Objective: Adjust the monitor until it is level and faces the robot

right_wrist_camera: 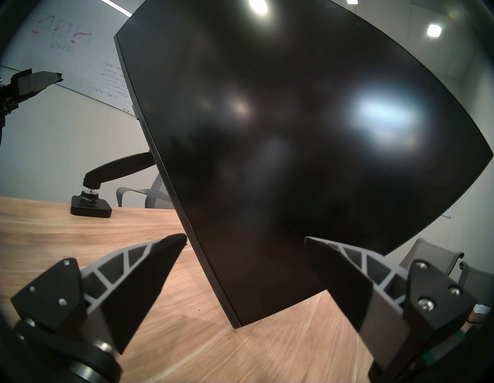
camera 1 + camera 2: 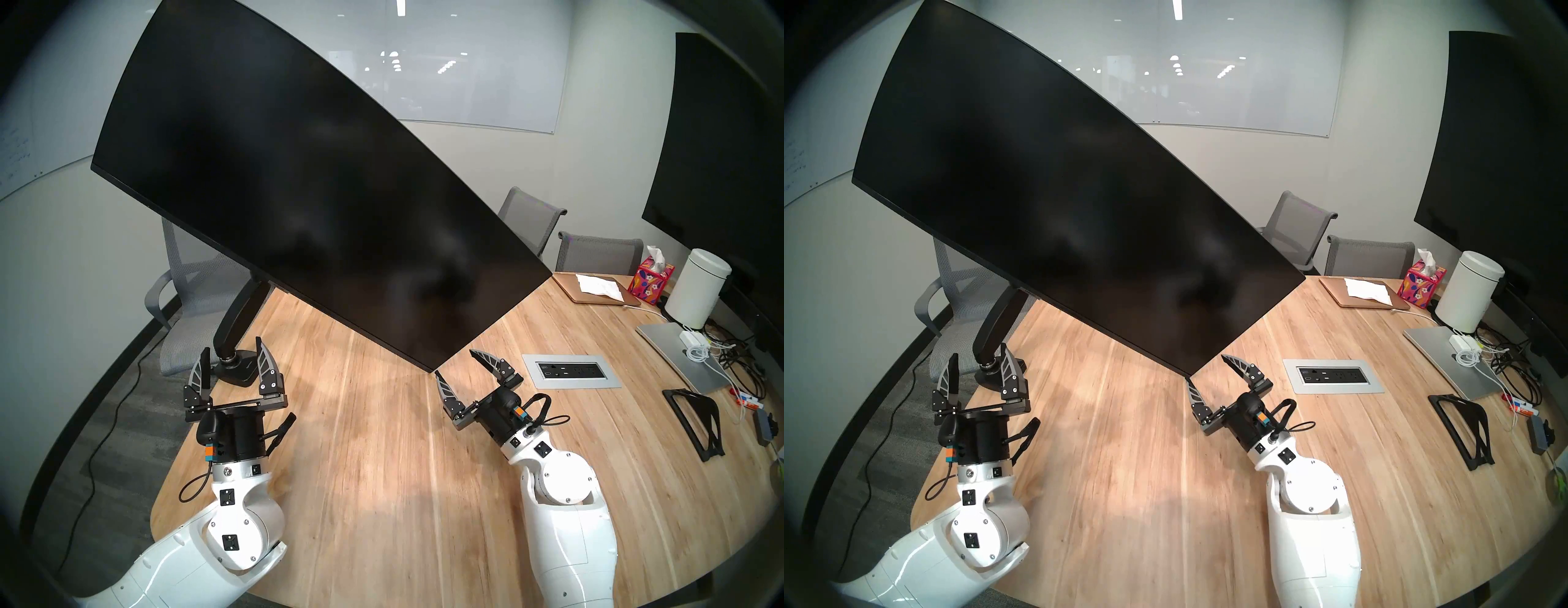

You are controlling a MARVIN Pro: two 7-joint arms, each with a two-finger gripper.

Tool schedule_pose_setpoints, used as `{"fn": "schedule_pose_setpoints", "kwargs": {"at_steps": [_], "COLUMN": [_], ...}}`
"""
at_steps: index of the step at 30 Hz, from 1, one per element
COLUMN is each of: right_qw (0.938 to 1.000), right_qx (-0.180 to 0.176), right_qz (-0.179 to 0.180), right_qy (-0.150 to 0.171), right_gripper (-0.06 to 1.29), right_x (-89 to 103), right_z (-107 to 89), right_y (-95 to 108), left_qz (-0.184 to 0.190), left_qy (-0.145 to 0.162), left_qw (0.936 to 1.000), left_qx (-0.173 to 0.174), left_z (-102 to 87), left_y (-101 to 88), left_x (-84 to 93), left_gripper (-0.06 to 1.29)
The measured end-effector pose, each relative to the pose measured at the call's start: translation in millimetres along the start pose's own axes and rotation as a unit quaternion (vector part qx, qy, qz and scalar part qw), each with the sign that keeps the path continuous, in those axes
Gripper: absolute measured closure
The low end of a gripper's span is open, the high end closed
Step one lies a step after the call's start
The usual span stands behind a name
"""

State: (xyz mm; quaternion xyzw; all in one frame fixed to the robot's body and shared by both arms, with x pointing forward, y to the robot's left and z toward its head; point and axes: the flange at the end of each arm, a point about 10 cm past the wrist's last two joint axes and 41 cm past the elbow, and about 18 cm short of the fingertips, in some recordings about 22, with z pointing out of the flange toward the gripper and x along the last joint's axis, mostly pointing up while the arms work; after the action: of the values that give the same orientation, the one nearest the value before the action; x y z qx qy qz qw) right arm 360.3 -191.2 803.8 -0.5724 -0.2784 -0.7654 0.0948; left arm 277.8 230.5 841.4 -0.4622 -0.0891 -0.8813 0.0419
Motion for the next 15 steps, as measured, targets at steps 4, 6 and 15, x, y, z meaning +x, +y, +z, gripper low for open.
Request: {"fn": "schedule_pose_setpoints", "kwargs": {"at_steps": [4, 6, 15], "right_qw": [1.0, 1.0, 1.0], "right_qx": [0.0, 0.0, 0.0], "right_qz": [0.0, 0.0, 0.0], "right_qy": [0.0, 0.0, 0.0], "right_gripper": [0.0, 0.0, 0.0], "right_x": [0.0, 0.0, 0.0], "right_z": [0.0, 0.0, 0.0], "right_y": [0.0, 0.0, 0.0], "left_qz": [0.003, 0.004, 0.008], "left_qy": [-0.001, -0.001, -0.004], "left_qw": [0.9999, 0.9997, 0.999], "left_qx": [-0.016, -0.022, -0.044], "left_z": [-6.0, -9.4, -21.8], "left_y": [-1.2, -2.2, -7.3], "left_x": [1.2, 1.6, 3.3], "left_gripper": [0.01, 0.01, 0.01]}}
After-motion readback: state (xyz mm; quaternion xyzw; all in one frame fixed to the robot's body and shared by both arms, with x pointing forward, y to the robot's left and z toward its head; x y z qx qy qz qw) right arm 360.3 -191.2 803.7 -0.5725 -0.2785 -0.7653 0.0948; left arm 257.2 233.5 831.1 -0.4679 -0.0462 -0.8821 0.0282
